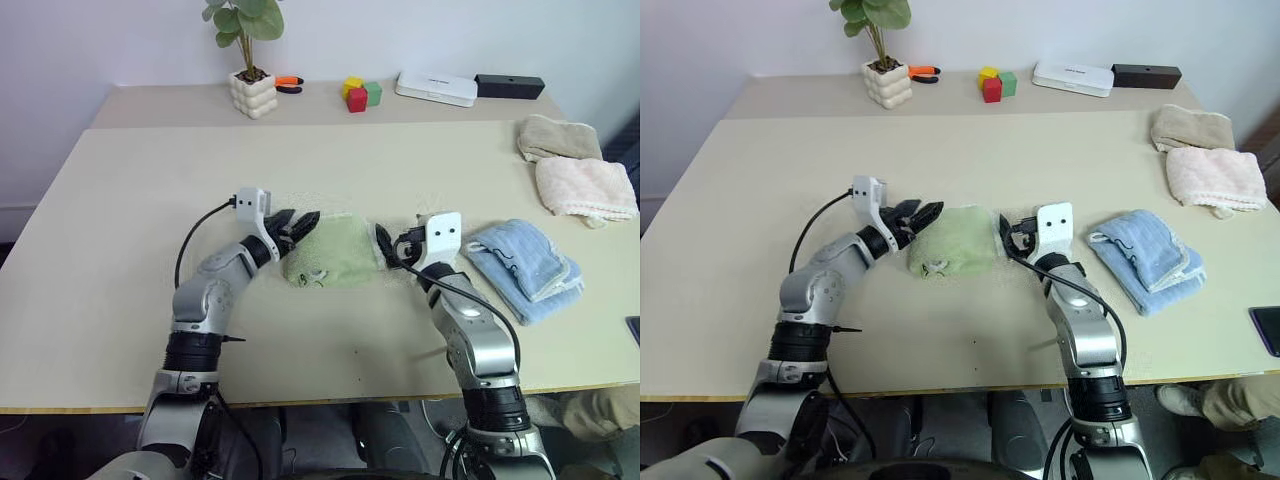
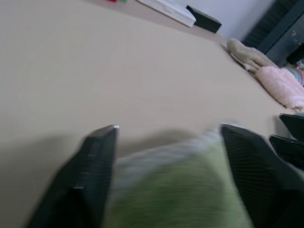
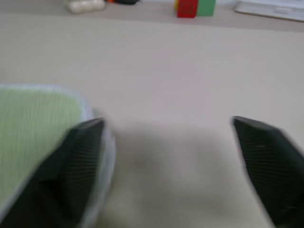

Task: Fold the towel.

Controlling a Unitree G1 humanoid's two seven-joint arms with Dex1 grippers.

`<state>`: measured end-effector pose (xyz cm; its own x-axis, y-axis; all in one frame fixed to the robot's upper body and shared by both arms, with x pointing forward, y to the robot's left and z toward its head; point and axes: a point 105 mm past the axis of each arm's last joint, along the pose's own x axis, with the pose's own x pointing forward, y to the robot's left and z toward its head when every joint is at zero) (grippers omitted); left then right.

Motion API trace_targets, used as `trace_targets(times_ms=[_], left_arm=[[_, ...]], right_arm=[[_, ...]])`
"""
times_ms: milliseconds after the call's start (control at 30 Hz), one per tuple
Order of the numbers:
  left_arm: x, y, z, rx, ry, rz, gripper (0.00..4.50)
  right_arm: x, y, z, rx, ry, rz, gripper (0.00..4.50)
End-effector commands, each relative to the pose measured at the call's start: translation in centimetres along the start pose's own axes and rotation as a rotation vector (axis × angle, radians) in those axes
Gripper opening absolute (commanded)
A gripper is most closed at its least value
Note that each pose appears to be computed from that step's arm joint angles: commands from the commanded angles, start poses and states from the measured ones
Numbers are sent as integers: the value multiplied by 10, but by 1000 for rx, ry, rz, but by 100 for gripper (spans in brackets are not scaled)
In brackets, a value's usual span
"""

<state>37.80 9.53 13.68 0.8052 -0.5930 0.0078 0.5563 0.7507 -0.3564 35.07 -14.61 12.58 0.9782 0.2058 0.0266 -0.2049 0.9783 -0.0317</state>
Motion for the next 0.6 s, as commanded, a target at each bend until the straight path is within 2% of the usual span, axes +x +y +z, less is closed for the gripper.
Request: trace_targets(times_ms=[33, 167, 233, 333, 500, 600], left_arm=[[-6, -15, 34, -19, -84, -83, 446], [-17, -18, 52, -3, -108, -100, 446], [-27, -17, 48, 41, -68, -122, 446], [-47, -13, 35, 84, 43, -167, 446], [-87, -3, 22, 5, 229, -276, 446], [-93, 5, 14, -70, 276, -272, 446]], right_arm=[[-1, -9, 34, -46, -103, -15, 450], [4, -27, 58, -81, -166, -64, 450], [5, -28, 75, -29, -225, -19, 450], [-5, -11, 95, -27, -291, 194, 450], [-37, 3, 101, -40, -233, 492, 450], [-60, 7, 101, -64, -186, 616, 450]])
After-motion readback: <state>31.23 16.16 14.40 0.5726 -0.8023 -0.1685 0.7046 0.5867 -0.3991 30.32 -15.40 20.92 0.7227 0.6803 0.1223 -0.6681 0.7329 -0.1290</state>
